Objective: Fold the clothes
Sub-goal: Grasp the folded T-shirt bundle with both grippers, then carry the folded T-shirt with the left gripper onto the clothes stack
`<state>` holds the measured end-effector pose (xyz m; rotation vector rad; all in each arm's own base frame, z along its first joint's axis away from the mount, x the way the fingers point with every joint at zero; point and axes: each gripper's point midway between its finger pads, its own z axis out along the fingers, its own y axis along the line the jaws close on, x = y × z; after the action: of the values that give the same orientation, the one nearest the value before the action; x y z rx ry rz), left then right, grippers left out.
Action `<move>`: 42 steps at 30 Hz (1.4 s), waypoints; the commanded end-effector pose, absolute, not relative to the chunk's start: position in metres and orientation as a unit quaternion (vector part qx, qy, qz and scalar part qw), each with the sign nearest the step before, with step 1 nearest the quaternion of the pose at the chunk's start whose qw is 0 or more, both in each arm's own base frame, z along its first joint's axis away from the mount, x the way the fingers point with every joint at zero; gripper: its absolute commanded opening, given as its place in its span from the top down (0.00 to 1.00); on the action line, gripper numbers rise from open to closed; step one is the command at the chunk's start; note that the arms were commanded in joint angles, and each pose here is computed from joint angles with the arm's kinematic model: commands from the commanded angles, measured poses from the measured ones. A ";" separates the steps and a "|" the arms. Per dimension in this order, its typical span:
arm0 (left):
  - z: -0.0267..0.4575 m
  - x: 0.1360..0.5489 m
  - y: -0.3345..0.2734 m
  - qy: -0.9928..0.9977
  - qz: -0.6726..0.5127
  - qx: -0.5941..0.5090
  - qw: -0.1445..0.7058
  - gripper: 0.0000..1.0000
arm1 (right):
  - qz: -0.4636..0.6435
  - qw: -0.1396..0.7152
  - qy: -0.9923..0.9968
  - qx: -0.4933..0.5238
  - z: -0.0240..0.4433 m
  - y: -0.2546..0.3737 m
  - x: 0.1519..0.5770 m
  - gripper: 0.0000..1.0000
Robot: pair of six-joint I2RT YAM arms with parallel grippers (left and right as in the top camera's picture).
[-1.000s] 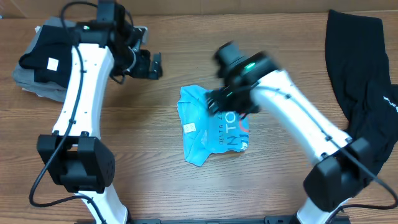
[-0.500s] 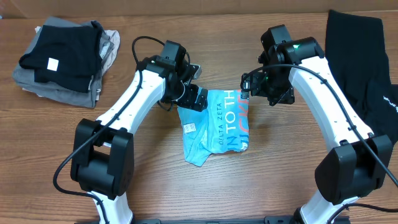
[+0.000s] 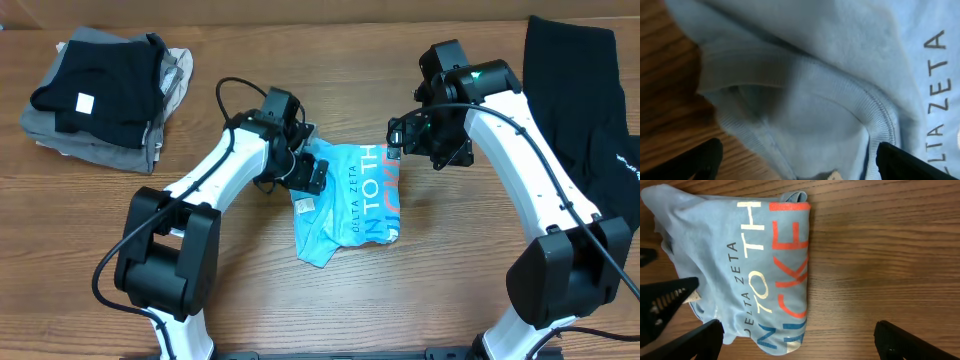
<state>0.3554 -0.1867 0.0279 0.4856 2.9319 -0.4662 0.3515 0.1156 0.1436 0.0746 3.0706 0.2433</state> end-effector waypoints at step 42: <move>0.181 0.402 -0.163 0.935 -0.250 0.116 0.223 0.96 | 0.086 0.076 0.993 0.020 0.160 0.116 0.366 0.00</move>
<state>0.3882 -0.1618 0.1159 0.3177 2.7466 -0.6523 0.3602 0.1178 0.1447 0.0659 3.0339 0.2554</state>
